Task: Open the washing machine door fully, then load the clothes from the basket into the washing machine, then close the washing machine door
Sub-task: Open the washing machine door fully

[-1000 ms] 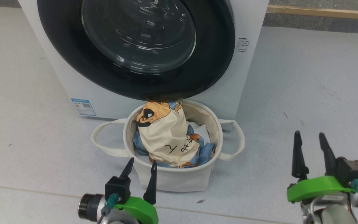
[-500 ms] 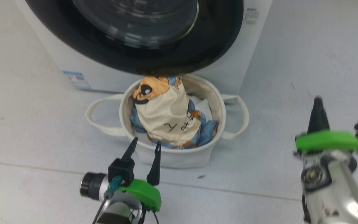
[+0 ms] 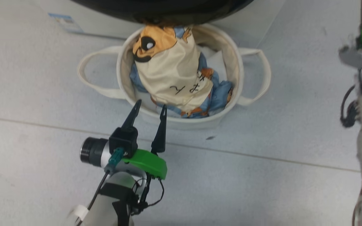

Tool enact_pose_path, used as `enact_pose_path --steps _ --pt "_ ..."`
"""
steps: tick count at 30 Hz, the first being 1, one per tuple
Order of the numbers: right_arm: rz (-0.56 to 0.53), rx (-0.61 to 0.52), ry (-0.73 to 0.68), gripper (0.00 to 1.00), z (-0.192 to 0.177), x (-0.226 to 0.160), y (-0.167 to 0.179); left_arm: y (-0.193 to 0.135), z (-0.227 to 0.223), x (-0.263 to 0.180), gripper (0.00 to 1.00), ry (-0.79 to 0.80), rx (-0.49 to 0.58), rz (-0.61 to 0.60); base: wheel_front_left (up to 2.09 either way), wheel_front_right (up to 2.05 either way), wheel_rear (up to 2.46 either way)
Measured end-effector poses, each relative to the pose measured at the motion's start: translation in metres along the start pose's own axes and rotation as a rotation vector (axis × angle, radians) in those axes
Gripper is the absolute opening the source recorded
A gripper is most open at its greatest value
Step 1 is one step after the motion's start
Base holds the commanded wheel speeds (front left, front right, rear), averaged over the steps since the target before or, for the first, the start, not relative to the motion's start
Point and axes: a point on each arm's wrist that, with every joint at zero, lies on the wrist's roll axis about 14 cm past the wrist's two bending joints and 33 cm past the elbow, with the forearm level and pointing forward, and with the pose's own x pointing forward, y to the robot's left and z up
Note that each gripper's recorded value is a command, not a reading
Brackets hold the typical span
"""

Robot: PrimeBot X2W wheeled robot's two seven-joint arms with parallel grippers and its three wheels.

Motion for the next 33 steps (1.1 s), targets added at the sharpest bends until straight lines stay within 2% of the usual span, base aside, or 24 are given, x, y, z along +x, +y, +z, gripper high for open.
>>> enact_pose_path --steps 8,13,23,33 --pt "0.026 0.209 0.213 0.00 -0.032 0.032 -0.018 0.014 -0.027 0.013 1.00 0.056 -0.039 0.042 0.00 0.00 0.00" --pt "0.077 0.343 0.323 0.00 -0.051 0.045 -0.009 0.024 -0.030 0.016 1.00 0.059 -0.039 0.068 0.00 0.00 0.00" --pt "0.110 0.496 0.546 0.00 -0.092 0.054 -0.008 0.026 -0.032 0.023 1.00 0.051 -0.049 0.074 0.00 0.00 0.00" --pt "0.159 0.544 0.625 0.00 -0.111 0.063 0.003 0.032 -0.041 0.023 1.00 0.074 -0.051 0.097 0.00 0.00 0.00"
